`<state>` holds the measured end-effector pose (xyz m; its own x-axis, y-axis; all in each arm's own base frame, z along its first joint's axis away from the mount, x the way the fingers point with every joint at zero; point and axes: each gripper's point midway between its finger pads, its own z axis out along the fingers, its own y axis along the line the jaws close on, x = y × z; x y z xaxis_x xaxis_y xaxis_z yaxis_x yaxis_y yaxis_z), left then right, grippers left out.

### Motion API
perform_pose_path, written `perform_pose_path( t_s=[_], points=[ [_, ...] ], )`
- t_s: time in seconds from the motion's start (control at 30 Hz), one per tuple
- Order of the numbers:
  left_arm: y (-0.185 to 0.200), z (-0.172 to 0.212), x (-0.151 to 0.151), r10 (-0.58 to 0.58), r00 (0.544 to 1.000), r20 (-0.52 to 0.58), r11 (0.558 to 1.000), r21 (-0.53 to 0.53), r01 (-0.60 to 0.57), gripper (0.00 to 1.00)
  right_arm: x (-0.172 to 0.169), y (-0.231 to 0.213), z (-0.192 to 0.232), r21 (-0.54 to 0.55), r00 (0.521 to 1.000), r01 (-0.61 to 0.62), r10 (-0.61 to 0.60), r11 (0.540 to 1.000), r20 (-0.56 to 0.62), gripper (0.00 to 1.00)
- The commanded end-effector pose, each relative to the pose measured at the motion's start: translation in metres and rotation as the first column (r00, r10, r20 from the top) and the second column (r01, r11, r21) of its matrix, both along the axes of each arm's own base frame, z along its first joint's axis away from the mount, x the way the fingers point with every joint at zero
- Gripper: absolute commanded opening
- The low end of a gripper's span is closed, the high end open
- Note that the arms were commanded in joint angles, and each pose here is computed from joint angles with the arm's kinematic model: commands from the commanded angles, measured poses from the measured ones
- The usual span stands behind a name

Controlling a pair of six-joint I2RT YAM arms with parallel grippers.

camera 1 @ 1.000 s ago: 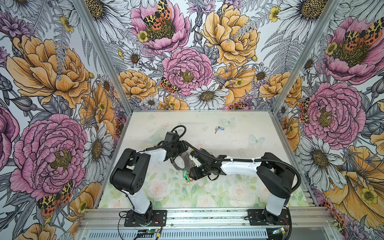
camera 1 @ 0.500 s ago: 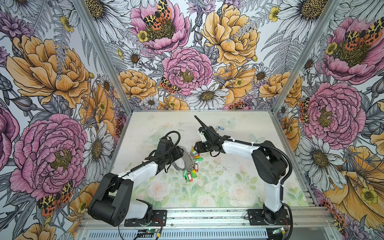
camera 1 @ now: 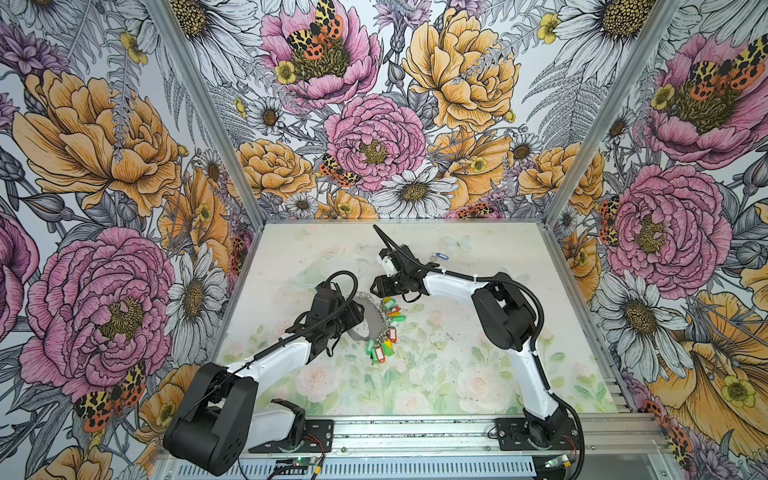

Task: Put the keys on the keyring

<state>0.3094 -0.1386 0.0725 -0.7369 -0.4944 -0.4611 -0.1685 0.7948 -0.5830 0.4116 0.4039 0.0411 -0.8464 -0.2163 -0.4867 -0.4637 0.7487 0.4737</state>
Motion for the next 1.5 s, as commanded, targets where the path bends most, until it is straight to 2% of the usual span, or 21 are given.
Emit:
perform_pose_path(
  t_s=[0.0, 0.17, 0.37, 0.6, 0.83, 1.07, 1.2, 1.47],
  points=[
    [-0.004, 0.004, 0.008, 0.006, 1.0, 0.02, 1.0, -0.004, -0.006, 0.65, -0.013, 0.005, -0.011, -0.011, 0.999, -0.03, 0.029, 0.999, -0.039, 0.5],
    [-0.006, -0.003, 0.013, 0.007, 1.0, -0.001, 1.0, 0.0, -0.007, 0.64, -0.04, -0.018, -0.021, -0.057, 0.996, -0.014, 0.009, 0.998, -0.085, 0.46],
    [-0.018, -0.008, 0.021, -0.03, 0.999, -0.024, 0.999, -0.018, 0.03, 0.62, -0.088, -0.037, -0.014, -0.115, 0.996, -0.037, 0.027, 0.993, -0.082, 0.39],
    [-0.034, -0.014, 0.029, -0.089, 0.995, -0.049, 0.996, -0.024, 0.088, 0.57, -0.141, -0.028, -0.009, -0.117, 0.994, -0.085, 0.076, 0.989, -0.081, 0.34],
    [-0.037, -0.019, 0.024, -0.129, 0.989, -0.076, 0.992, 0.001, 0.129, 0.52, -0.188, -0.001, 0.003, -0.075, 0.981, -0.182, 0.175, 0.98, -0.089, 0.32],
    [-0.022, -0.009, 0.008, -0.103, 0.993, -0.064, 0.991, 0.08, 0.108, 0.51, -0.157, -0.023, 0.038, -0.092, 0.993, -0.098, 0.104, 0.991, 0.063, 0.31],
    [-0.013, 0.0, -0.005, -0.077, 0.996, -0.041, 0.992, 0.1, 0.081, 0.51, -0.144, -0.016, 0.032, -0.089, 0.992, -0.112, 0.117, 0.99, 0.056, 0.29],
    [0.014, 0.009, -0.025, -0.001, 1.0, 0.005, 0.996, 0.092, 0.0, 0.51, -0.153, 0.006, 0.019, -0.095, 0.979, -0.195, 0.199, 0.976, 0.041, 0.29]
  ],
)
